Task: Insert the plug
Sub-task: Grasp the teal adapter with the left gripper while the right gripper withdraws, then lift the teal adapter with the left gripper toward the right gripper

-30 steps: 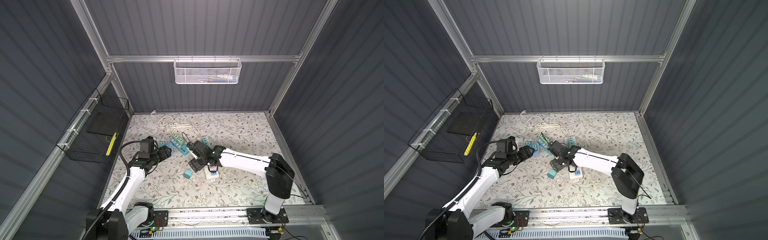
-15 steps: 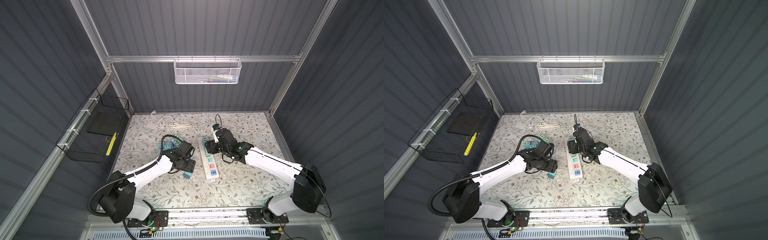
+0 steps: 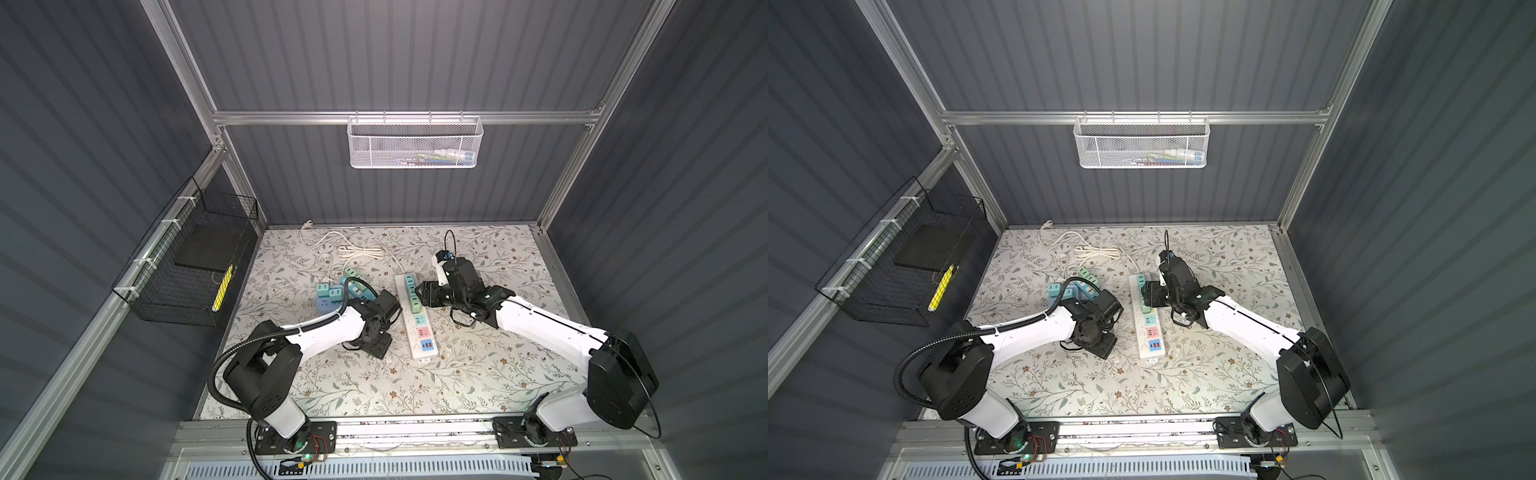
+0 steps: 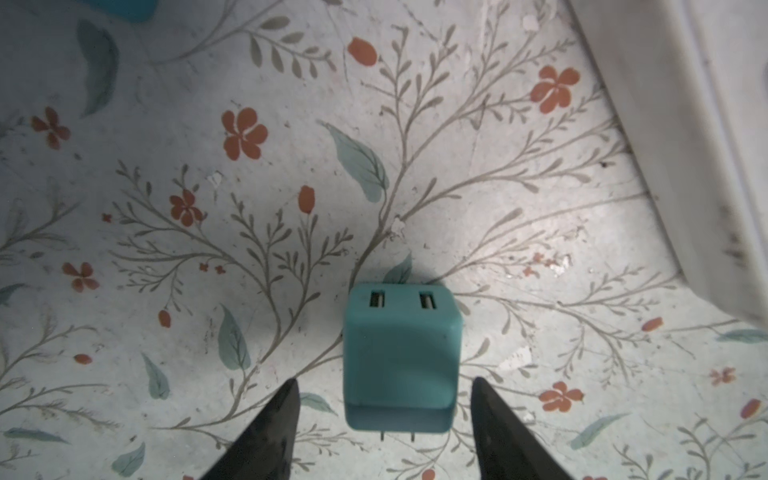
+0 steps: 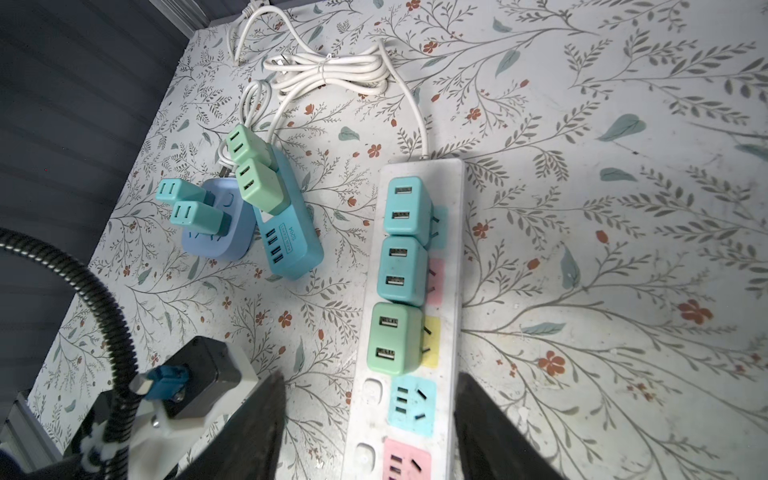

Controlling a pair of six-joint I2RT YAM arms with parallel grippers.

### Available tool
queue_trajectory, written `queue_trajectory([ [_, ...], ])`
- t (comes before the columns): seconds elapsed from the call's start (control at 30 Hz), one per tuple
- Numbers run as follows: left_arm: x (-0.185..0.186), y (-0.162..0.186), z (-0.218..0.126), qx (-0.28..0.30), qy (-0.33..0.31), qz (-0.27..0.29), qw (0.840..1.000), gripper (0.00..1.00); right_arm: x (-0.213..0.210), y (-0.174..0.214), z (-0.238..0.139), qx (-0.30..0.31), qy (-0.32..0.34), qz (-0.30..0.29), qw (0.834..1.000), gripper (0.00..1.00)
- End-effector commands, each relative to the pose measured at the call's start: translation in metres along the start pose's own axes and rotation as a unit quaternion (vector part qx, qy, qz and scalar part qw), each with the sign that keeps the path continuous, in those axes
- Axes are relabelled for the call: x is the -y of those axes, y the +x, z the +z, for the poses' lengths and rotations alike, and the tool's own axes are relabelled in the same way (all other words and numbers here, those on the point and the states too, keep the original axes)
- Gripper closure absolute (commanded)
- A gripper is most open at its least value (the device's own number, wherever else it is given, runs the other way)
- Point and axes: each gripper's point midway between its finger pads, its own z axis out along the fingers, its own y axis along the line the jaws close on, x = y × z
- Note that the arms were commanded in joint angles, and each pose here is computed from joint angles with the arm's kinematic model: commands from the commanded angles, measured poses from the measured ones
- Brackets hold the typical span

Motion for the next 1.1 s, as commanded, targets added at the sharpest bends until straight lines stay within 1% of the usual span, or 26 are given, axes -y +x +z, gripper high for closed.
queue_trajectory([
  [0.0, 0.001, 0.001, 0.005, 0.001, -0.002, -0.008, 1.000, 0.37, -0.003, 0.000, 0.002, -0.001, -0.010, 0.007, 1.000, 0.35],
  [0.13, 0.000, -0.001, 0.009, 0.012, -0.005, -0.017, 1.000, 0.39, -0.003, 0.002, 0.004, -0.006, -0.011, 0.009, 1.000, 0.35],
  [0.3, 0.000, 0.007, 0.020, -0.007, -0.006, -0.022, 1.000, 0.44, -0.002, 0.004, 0.005, -0.012, -0.009, 0.008, 1.000, 0.35],
  [0.4, -0.001, 0.012, 0.022, -0.007, -0.005, -0.030, 1.000, 0.45, -0.002, 0.005, 0.006, -0.015, -0.007, 0.008, 1.000, 0.35],
  [0.5, -0.001, 0.014, 0.024, -0.007, -0.003, -0.034, 0.999, 0.49, -0.001, 0.007, 0.008, -0.018, -0.005, 0.010, 1.000, 0.35],
  [0.57, -0.001, 0.015, 0.025, -0.006, -0.004, -0.035, 0.999, 0.55, -0.001, 0.007, 0.008, -0.019, -0.006, 0.011, 1.000, 0.35],
  [0.67, 0.000, 0.008, 0.020, 0.020, 0.002, -0.034, 0.999, 0.63, -0.002, 0.006, 0.006, -0.019, -0.007, 0.010, 1.000, 0.35],
  [0.77, 0.002, -0.011, 0.000, 0.082, 0.010, -0.027, 0.996, 0.69, -0.001, 0.008, 0.001, -0.021, -0.006, 0.013, 1.000, 0.35],
  [0.87, 0.001, -0.036, -0.028, 0.163, 0.013, -0.026, 0.986, 0.72, -0.003, 0.011, -0.005, -0.023, -0.012, 0.020, 0.999, 0.36],
  [0.97, 0.010, -0.062, -0.063, 0.268, 0.034, -0.015, 0.963, 0.74, -0.007, 0.009, -0.015, -0.023, -0.021, 0.025, 0.999, 0.38],
  [1.07, 0.019, -0.079, -0.093, 0.374, 0.047, 0.005, 0.926, 0.76, -0.017, 0.006, -0.027, -0.024, -0.044, 0.024, 0.998, 0.41],
])
